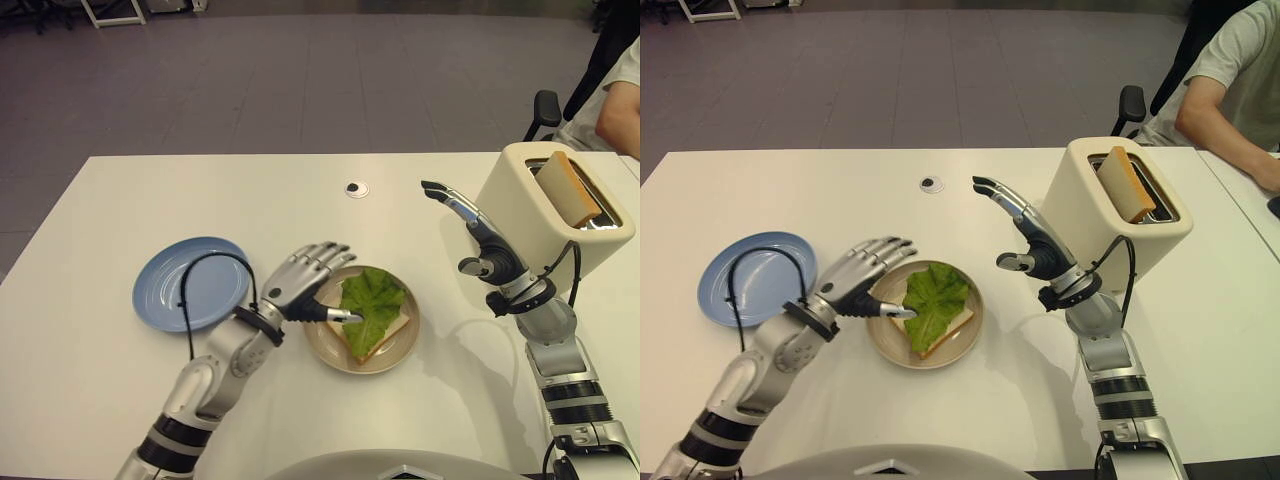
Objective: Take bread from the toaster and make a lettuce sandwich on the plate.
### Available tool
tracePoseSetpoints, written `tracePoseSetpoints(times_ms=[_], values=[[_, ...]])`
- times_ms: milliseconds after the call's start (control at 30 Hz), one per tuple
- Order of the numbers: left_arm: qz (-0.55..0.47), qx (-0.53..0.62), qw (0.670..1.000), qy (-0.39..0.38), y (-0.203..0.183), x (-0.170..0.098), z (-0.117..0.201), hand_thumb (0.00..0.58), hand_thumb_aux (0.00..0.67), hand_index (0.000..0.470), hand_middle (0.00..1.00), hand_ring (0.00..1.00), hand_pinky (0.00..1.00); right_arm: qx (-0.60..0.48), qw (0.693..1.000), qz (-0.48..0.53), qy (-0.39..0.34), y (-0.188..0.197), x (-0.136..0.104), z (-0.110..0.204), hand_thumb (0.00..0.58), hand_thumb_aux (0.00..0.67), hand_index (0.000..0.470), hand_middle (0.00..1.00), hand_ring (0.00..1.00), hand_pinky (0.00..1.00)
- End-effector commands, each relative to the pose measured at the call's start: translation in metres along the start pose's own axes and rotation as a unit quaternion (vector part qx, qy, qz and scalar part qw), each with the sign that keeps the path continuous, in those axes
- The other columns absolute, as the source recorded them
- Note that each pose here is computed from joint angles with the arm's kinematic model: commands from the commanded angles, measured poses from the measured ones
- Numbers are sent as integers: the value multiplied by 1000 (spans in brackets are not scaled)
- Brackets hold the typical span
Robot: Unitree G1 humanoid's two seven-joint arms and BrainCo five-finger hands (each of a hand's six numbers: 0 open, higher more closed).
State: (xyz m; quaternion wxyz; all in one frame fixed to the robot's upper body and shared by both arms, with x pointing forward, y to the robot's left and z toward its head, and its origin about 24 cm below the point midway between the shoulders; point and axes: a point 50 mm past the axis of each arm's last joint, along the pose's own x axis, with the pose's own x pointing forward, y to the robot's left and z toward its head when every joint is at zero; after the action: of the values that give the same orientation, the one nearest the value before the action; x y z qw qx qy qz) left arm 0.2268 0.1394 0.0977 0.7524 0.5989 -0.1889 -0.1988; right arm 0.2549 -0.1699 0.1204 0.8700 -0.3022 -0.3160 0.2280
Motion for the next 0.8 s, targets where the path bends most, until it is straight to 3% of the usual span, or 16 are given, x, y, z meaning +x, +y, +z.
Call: tracePoseSetpoints(times_ms=[33, 233, 400, 567, 800], values=[[15, 9, 1000, 13, 16, -7, -7, 0, 0, 0, 0, 0, 0, -21, 1000, 3, 2, -5, 0, 0, 0, 0, 0, 0, 0, 0], [44, -49, 998, 1, 19, -6, 1, 0, 0, 0, 0, 0, 0, -165, 986, -20, 19, -56, -2, 8, 0, 0, 0, 0, 0, 0], [110, -258, 960, -11, 14, -5, 7, 0, 0, 0, 0, 0, 0, -339, 932, -12, 130, -106, -11, 0, 0, 0, 0, 0, 0, 0], [123, -448, 883, -62, -5, 0, 17, 0, 0, 0, 0, 0, 0, -354, 896, -52, 263, -148, -36, -22, 0, 0, 0, 0, 0, 0], [144, -422, 893, -54, -9, -8, 4, 0, 0, 0, 0, 0, 0, -271, 900, -50, 337, -146, -53, -54, 0, 0, 0, 0, 0, 0]])
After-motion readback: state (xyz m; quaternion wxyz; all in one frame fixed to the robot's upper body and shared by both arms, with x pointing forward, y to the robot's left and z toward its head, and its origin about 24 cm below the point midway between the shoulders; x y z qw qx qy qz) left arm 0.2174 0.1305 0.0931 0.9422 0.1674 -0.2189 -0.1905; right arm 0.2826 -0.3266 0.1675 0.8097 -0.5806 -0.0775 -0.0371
